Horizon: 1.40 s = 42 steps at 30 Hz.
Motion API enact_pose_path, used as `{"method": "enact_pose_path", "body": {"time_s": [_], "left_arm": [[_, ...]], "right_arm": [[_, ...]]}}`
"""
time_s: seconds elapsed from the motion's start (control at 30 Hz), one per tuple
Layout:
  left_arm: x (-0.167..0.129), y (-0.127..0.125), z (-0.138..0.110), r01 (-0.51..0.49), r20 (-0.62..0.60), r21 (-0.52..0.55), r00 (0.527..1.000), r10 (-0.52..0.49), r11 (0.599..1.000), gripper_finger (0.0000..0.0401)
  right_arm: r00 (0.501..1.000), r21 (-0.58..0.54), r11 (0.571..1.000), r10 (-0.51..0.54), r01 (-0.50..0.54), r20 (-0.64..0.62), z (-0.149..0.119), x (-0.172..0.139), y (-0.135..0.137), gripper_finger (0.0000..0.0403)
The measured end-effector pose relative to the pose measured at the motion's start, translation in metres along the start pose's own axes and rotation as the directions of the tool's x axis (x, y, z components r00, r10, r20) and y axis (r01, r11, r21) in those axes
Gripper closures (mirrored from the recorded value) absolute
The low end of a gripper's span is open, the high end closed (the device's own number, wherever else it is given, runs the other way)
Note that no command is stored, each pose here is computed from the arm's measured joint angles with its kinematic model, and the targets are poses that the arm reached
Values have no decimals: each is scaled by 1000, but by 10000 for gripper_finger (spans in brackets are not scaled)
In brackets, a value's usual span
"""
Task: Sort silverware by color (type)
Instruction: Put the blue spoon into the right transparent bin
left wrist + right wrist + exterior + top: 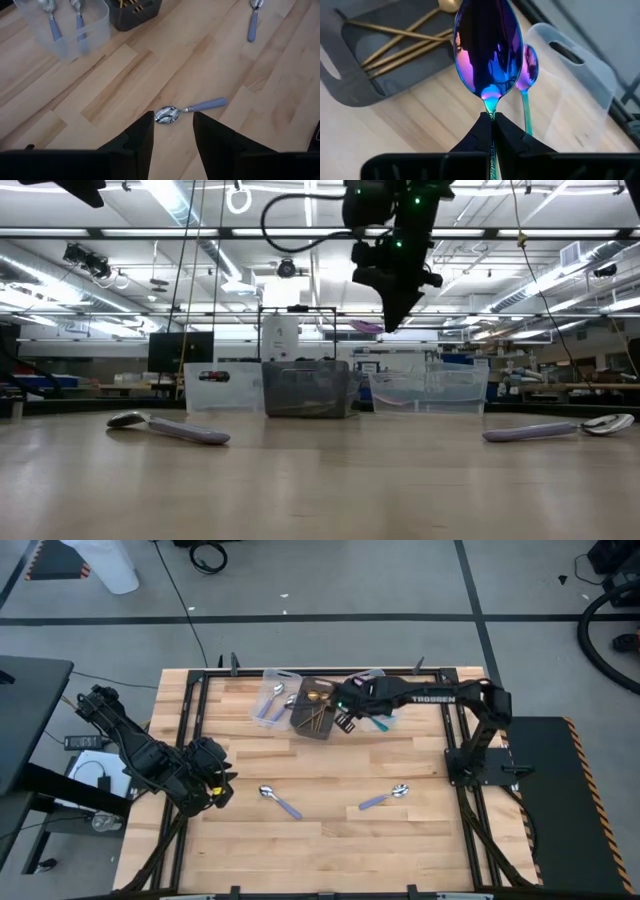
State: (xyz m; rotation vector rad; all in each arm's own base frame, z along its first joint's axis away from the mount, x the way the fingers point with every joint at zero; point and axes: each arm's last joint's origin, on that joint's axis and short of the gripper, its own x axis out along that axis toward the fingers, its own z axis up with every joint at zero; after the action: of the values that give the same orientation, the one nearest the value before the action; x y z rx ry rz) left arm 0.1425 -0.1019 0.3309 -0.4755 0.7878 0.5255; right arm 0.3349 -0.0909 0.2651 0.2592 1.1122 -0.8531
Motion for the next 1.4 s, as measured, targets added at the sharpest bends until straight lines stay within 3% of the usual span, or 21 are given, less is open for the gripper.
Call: {"method": "enact_pose_path", "body": {"time_s": [0.27,0.57,0.77,1.0,1.1,1.4], "left_arm": [[0,1,2,-20,82,1,996,19,1000,257],[3,5,15,-101,321,-46,941,110,994,257],[10,11,27,-167,354,-90,916,188,982,257],[16,17,38,-224,356,-116,900,251,968,257],[18,16,40,-215,361,-135,899,250,967,257],[18,9,43,-193,382,-56,902,199,980,257]], "right_arm": [[996,81,997,27,-20,-87,18,24,-53,389],[985,91,994,75,-62,-154,16,57,-99,389],[977,103,988,128,-111,-172,6,77,-109,389],[977,1,985,173,-174,-126,3,88,-106,389],[976,-21,983,179,-183,-123,0,92,-107,389],[969,1,977,211,-213,-127,-17,111,-109,389]]}}
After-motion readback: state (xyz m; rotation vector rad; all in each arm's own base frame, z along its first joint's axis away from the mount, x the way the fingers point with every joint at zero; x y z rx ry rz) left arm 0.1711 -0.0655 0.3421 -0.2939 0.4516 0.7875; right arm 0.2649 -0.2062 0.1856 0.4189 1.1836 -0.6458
